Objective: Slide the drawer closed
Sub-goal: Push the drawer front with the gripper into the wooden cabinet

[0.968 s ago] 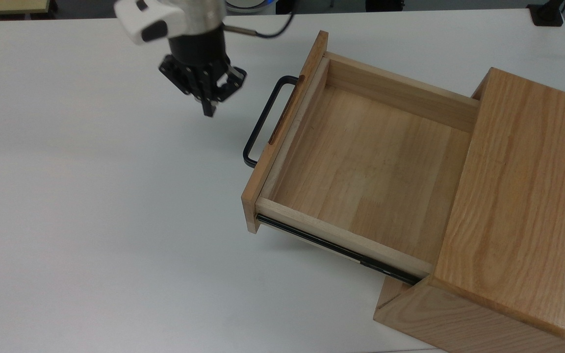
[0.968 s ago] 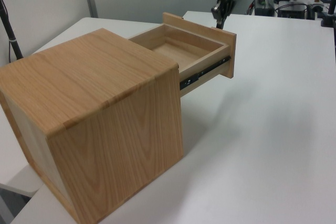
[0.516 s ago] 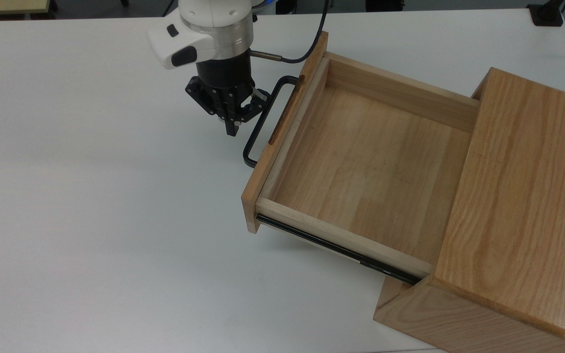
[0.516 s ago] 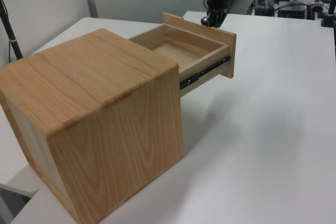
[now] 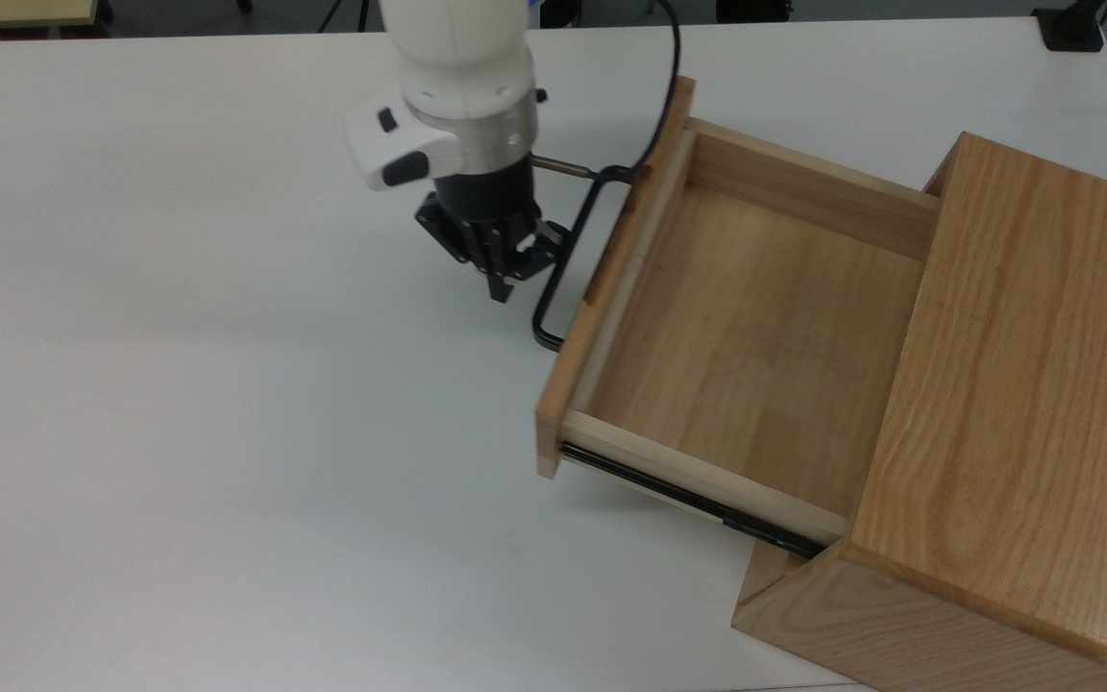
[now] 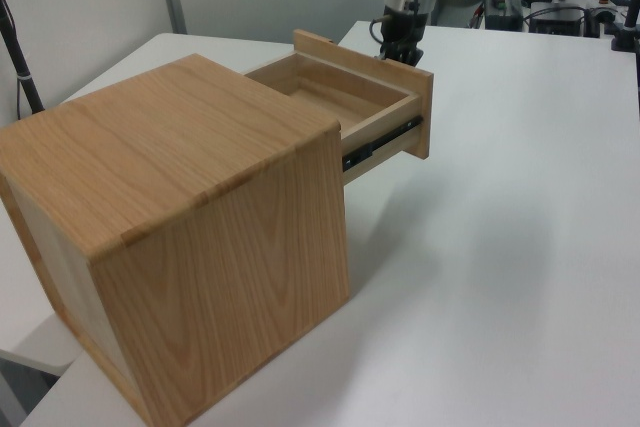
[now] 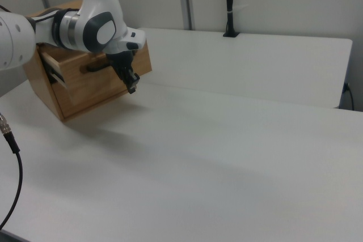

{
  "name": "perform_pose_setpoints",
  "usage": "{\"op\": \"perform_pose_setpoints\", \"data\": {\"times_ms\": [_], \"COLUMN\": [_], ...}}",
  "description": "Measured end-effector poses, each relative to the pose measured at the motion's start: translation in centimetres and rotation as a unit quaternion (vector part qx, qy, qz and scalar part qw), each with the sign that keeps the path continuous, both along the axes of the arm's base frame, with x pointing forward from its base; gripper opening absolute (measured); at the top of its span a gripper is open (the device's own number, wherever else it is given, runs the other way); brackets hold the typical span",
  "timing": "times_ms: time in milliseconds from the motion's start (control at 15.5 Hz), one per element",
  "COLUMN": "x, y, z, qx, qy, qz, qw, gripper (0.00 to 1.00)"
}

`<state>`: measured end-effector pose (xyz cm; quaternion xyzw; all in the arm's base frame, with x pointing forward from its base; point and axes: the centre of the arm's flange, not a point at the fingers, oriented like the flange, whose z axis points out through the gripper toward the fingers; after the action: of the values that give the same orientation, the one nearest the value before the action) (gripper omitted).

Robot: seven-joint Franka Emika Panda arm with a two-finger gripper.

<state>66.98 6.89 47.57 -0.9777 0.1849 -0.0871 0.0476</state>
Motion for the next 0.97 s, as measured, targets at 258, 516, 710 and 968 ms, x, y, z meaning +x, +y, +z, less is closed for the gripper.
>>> {"op": "perform_pose_setpoints", "data": {"times_ms": [258,516,710,968], "x": [1.1,1.7,2.1,3.6], "y": [2.5,5.0,7.0,9.5], "z": [0.4,1.2,1.4,1.9], "qx": [0.011,0.023,0.029,0.047], "qy": [-0.013,-0.023,-0.028,-0.057], "qz": [-0.011,-0.011,-0.008,-0.020], "qw": [0.9998,0.9994,0.9992,0.9971], "gripper": [0.00,0.00,0.00,0.00]}}
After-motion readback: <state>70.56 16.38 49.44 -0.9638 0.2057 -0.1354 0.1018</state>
